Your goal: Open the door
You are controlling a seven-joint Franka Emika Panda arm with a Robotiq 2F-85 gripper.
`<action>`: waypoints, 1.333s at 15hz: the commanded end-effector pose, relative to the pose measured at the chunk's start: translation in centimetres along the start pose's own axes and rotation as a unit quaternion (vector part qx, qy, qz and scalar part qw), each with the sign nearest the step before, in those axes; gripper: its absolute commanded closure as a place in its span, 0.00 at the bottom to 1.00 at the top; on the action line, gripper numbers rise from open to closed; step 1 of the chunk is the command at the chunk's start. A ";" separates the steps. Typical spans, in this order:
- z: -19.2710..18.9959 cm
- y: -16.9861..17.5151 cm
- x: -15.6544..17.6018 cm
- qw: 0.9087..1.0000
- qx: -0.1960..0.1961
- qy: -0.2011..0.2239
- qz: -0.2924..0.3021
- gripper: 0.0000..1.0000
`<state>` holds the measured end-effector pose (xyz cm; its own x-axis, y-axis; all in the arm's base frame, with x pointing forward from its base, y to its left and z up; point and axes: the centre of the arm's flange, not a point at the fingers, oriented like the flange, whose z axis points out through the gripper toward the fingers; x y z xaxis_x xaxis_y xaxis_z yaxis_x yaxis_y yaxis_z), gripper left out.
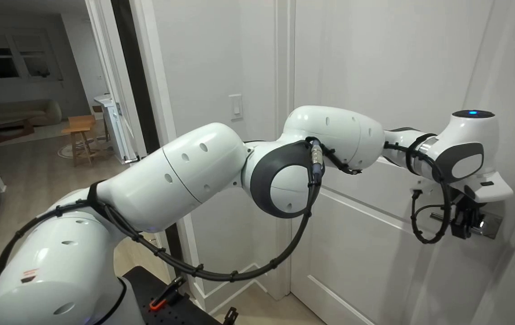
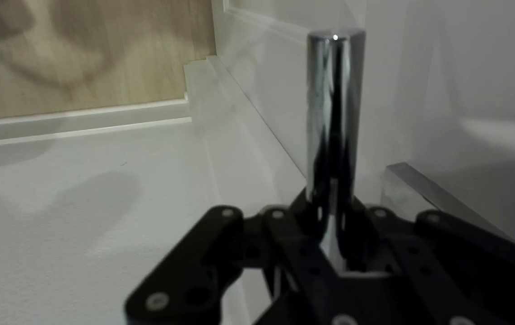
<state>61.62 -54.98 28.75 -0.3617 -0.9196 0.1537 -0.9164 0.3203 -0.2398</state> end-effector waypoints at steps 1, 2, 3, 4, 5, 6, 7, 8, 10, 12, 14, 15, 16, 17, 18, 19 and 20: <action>1.9 -0.3 -0.2 0.999 -0.036 -0.009 0.018 0.97; 2.4 0.2 -0.1 0.999 -0.046 -0.009 0.016 0.98; 2.8 0.4 -0.2 0.998 -0.052 -0.007 0.016 0.97; 3.4 0.9 -0.3 0.998 -0.062 -0.007 0.014 0.97; 3.7 1.2 -0.4 0.998 -0.068 -0.006 0.013 0.97; 4.3 1.8 -0.5 0.997 -0.074 -0.005 0.011 0.97; 4.8 2.3 -0.6 0.997 -0.075 -0.003 0.009 0.97; 5.4 3.0 -0.7 0.997 -0.075 -0.001 0.006 0.97; 6.4 4.2 -0.9 0.997 -0.074 0.012 -0.001 0.97; 6.3 4.6 -0.8 0.997 -0.065 0.044 -0.007 0.97; 6.3 4.8 -0.7 0.996 -0.058 0.071 -0.014 0.97; 6.2 4.9 -0.8 0.995 -0.057 0.082 -0.018 0.97; 6.1 5.1 -0.9 0.994 -0.056 0.093 -0.023 0.97; 6.0 5.2 -1.0 0.993 -0.055 0.102 -0.026 0.97; 5.9 5.4 -1.1 0.992 -0.053 0.112 -0.029 0.97; 5.7 5.6 -1.3 0.991 -0.050 0.123 -0.029 0.97; 5.7 5.8 -1.4 0.989 -0.049 0.134 -0.031 0.97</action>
<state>62.17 -53.73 27.80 -0.3331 -0.8872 0.3194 -0.9355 0.2686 -0.2294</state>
